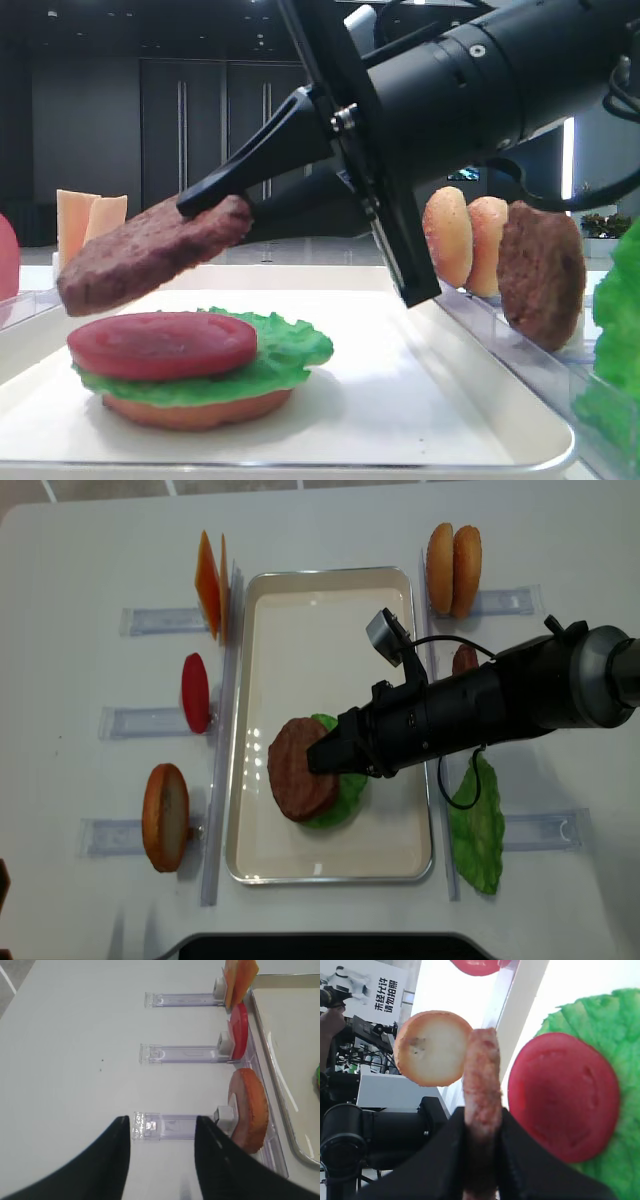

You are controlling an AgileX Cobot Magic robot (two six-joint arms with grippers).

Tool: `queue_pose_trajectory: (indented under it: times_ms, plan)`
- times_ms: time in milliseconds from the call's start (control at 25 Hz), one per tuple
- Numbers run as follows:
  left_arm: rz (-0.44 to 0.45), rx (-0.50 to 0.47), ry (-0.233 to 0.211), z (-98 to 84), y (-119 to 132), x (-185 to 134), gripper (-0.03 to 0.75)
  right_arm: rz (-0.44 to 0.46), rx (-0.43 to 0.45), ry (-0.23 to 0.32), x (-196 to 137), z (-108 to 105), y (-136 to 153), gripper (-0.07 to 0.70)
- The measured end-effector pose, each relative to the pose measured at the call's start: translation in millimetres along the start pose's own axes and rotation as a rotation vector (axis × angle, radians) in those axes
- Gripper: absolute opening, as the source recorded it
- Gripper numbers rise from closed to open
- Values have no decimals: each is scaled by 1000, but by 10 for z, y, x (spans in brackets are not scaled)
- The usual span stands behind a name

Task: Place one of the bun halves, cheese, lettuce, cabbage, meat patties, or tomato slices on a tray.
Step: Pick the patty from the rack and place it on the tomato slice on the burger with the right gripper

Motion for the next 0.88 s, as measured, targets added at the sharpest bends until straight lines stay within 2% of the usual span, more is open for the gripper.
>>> queue_pose_trajectory:
  times_ms: [440,880]
  plan:
    - [0,0,-2,0,0,0,328,-19,-25,4,59,-121,-23,109]
    - [0,0,-2,0,0,0,328,-26,-18,-6,112,-103,-12,109]
Point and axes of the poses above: a point on each arm's last joint axis where the gripper is mounted, y pointing out along that axis toward the gripper, z along the wrist's bending axis when the last joint is at zero, x = y × z, the point moved 1 cm from there along y, pointing out along that axis toward the gripper, and after that the axes turned 12 degrees about y, right-handed, at the moved point
